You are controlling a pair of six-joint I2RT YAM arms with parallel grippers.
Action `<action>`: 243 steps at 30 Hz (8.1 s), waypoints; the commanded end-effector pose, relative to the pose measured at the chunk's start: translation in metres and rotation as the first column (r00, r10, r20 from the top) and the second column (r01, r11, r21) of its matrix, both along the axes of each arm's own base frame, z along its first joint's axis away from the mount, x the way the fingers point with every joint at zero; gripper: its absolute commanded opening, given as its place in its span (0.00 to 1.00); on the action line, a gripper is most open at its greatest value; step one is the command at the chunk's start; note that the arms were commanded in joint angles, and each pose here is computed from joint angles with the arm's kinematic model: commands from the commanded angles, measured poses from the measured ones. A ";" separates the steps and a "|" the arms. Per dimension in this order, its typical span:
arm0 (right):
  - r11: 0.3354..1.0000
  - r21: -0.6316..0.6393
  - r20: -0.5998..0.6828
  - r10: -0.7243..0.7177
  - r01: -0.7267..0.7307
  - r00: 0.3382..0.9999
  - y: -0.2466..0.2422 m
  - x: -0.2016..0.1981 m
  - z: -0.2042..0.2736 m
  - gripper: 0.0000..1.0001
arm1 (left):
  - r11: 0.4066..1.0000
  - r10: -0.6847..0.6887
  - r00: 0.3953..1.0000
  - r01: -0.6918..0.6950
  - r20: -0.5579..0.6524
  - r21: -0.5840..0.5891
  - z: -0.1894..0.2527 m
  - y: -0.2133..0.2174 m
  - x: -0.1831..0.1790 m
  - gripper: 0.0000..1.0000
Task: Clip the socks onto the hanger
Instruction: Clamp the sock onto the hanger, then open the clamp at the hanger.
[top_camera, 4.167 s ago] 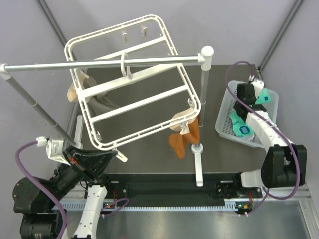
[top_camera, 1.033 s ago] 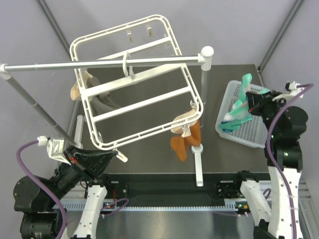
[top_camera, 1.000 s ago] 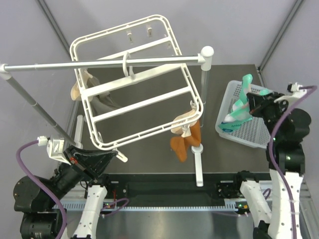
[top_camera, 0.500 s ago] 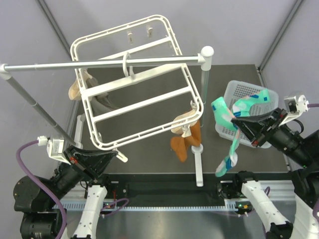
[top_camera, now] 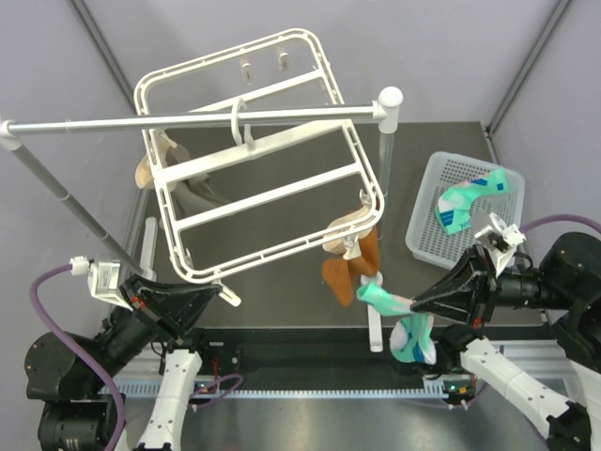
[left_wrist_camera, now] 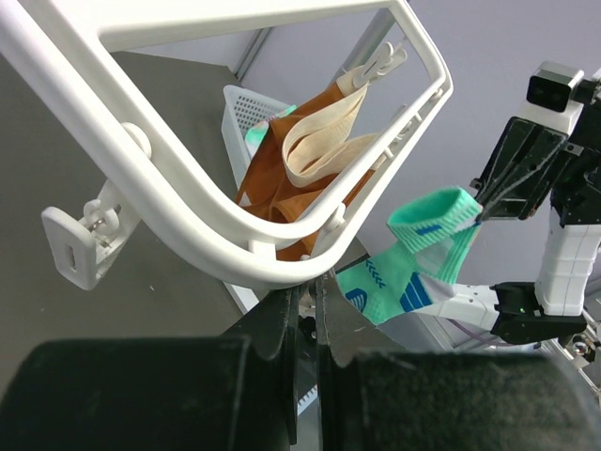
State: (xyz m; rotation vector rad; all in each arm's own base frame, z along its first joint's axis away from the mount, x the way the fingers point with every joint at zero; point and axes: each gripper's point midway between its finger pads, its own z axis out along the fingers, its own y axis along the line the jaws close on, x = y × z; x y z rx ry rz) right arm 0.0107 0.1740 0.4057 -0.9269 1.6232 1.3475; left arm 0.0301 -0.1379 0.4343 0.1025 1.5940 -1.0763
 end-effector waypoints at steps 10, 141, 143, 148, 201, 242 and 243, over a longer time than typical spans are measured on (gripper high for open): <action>0.938 0.116 -0.048 0.333 -0.326 0.942 0.030 -0.020 0.016 0.00 | 1.000 0.005 1.000 -0.005 -0.004 -0.014 0.008 0.001 0.011 0.00; 0.941 0.205 0.100 -0.292 0.268 0.951 0.137 0.056 0.032 0.03 | 0.982 0.172 0.963 -0.184 0.209 0.039 0.030 0.024 -0.010 0.67; 0.934 0.199 0.103 -0.320 0.295 0.942 0.134 0.061 0.030 0.03 | 0.990 0.132 0.970 -0.140 0.202 0.024 0.030 0.018 -0.006 0.67; 0.916 0.187 0.136 -0.383 0.356 0.914 0.126 0.074 0.026 0.04 | 0.997 0.063 0.973 -0.070 0.224 0.021 0.031 0.008 -0.003 0.66; 0.890 0.137 0.279 -0.457 0.436 0.845 0.112 0.097 0.027 0.12 | 0.971 -0.240 0.960 0.239 0.146 0.023 0.025 -0.024 0.004 0.66; 0.890 0.314 0.202 0.277 -0.330 0.939 0.147 -0.047 0.066 0.67 | 0.947 -0.307 0.939 0.318 0.158 -0.048 0.044 -0.030 -0.015 0.37; 0.885 0.318 0.209 0.285 -0.340 0.936 0.152 -0.049 0.073 0.67 | 0.947 -0.307 0.938 0.318 0.160 -0.048 0.044 -0.031 -0.016 0.37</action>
